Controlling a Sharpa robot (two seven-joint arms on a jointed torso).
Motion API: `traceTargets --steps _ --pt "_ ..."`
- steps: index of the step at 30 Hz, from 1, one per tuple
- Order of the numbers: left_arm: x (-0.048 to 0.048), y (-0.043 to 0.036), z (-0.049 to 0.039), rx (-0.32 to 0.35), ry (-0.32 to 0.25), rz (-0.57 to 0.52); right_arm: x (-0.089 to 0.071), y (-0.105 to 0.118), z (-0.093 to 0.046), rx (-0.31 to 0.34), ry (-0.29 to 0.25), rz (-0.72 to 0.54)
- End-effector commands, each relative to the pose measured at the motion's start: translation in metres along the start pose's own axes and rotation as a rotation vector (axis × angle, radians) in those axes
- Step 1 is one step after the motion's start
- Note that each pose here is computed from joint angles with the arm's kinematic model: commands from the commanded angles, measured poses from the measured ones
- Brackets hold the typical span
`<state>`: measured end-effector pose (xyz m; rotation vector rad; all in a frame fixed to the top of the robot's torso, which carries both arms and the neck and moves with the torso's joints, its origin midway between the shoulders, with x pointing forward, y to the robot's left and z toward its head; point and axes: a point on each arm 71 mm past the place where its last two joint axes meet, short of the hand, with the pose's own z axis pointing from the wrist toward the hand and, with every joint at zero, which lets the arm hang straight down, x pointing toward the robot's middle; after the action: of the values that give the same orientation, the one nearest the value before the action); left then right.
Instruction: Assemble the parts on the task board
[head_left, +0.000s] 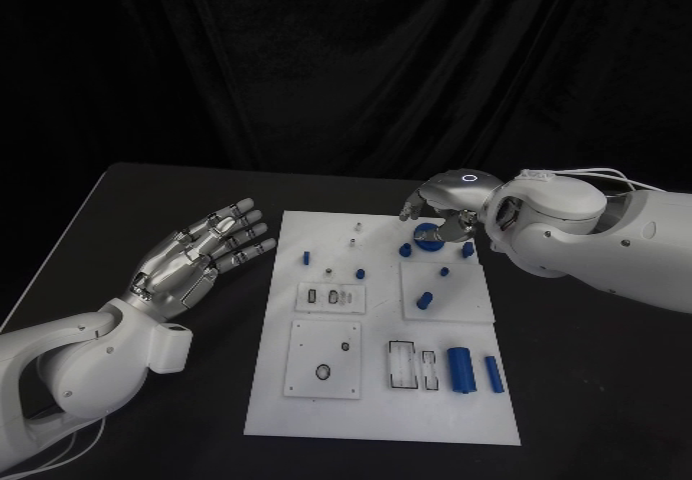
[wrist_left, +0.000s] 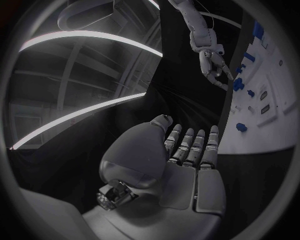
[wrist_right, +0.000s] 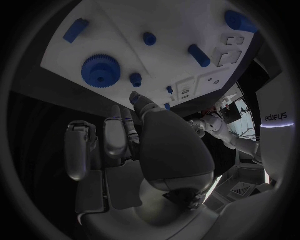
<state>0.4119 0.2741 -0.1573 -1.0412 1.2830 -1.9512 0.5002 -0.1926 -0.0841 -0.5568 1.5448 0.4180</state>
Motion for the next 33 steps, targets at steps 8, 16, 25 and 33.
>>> traceTargets --steps 8,16,25,33 --pt "0.0042 -0.018 -0.0006 0.261 0.021 -0.019 0.012 -0.002 -0.005 -0.006 -0.022 -0.023" --pt "0.0069 -0.016 0.0006 0.254 0.031 -0.029 0.017 0.0 -0.005 -0.033 -0.035 -0.015" --pt "0.0086 -0.0135 0.0013 0.236 0.04 -0.037 0.022 0.003 -0.002 -0.058 -0.031 -0.011" --pt "0.01 -0.0116 0.0016 0.226 0.045 -0.043 0.031 0.005 0.0 -0.073 -0.021 -0.004"
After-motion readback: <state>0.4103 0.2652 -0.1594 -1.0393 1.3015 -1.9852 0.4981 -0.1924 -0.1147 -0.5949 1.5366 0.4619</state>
